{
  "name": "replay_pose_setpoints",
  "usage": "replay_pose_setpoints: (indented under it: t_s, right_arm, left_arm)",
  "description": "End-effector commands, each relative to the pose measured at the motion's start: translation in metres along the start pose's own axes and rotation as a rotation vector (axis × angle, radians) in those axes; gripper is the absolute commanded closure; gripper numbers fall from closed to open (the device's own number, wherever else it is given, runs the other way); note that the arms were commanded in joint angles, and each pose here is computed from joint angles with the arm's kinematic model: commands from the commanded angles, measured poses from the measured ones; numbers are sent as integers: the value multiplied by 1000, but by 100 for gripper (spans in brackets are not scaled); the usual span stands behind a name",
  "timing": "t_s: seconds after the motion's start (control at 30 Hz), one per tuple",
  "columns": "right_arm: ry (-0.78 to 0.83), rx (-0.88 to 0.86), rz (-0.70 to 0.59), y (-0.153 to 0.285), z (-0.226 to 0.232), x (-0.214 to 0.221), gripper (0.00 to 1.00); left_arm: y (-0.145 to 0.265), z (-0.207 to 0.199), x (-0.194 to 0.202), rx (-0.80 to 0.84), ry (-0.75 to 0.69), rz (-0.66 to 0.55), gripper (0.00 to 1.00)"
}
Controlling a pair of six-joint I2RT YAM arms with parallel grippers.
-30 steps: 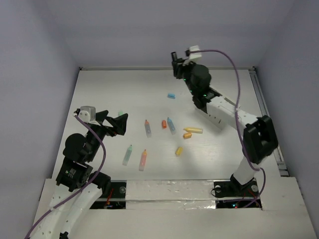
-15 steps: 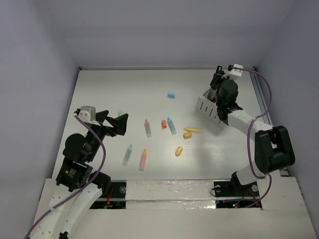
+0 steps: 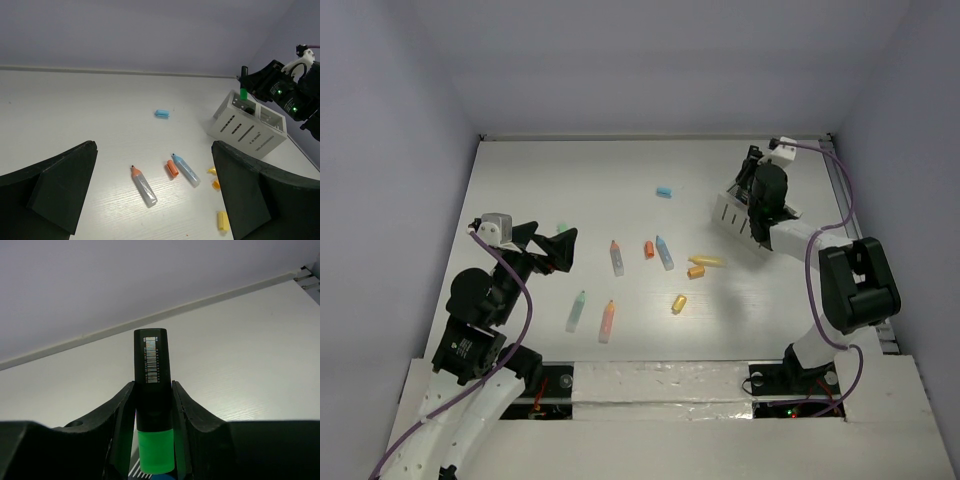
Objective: Sort the stationery into containers
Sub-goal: Place the pen in the storage box.
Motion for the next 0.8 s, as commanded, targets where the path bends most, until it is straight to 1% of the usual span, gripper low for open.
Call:
replay_pose_setpoints:
  t_s: [0.0,0.2,0.3,0.37,0.4,0.47,0.53,0.6,0.63,0.7,0.73,0.77]
  right_arm:
    - [-57,28,-59,1,-5,-11,95]
    - [-83,21,-43,10,-9,3,93]
    - [-95,5,-63,17,-10,2,91]
    - [-97,-6,-77,20,-10,-1,83]
    - [-97,-12,-84,23,-10,-3,71]
    - [-93,-26,-96,25,-9,-8,60]
    - [-90,-49,-102,27,-7,-13,44]
    - [-92,-69,-107,29,-4,-20,36]
    - [-86,-77,-97,29,-3,-21,29]
    - [-90,-112,-114,31,3,-37,27]
    - [-85,-119,-102,32,4,-38,22]
    - [-89,-139,-109,35,7,-46,21]
  left_arm:
    - [-1,-11,-19,43,9,-63,1]
    - [0,-13,-19,52,10,-62,1]
    - [0,-13,-19,51,11,-62,1]
    - [0,-13,-19,52,9,-65,1]
    - [0,-13,-19,52,11,-65,1]
    - [1,-14,-19,54,11,-64,1]
    - [1,-14,-19,54,11,-64,1]
    - [1,-13,-19,52,9,-65,1]
    - [1,-13,-19,53,11,-63,1]
    - [1,-13,-19,51,9,-64,1]
    - [1,-14,-20,53,9,-66,1]
    - [1,-14,-20,54,11,-68,1]
Point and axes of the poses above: each gripper's point midway between its finger pads, its own y axis back along the fingers, its own z axis along the line the jaws close on, x = y × z, the point moved 4 cm from there along y, back along the fingers, and after that the axes turned 8 degrees about y, right-handed, at the moved point
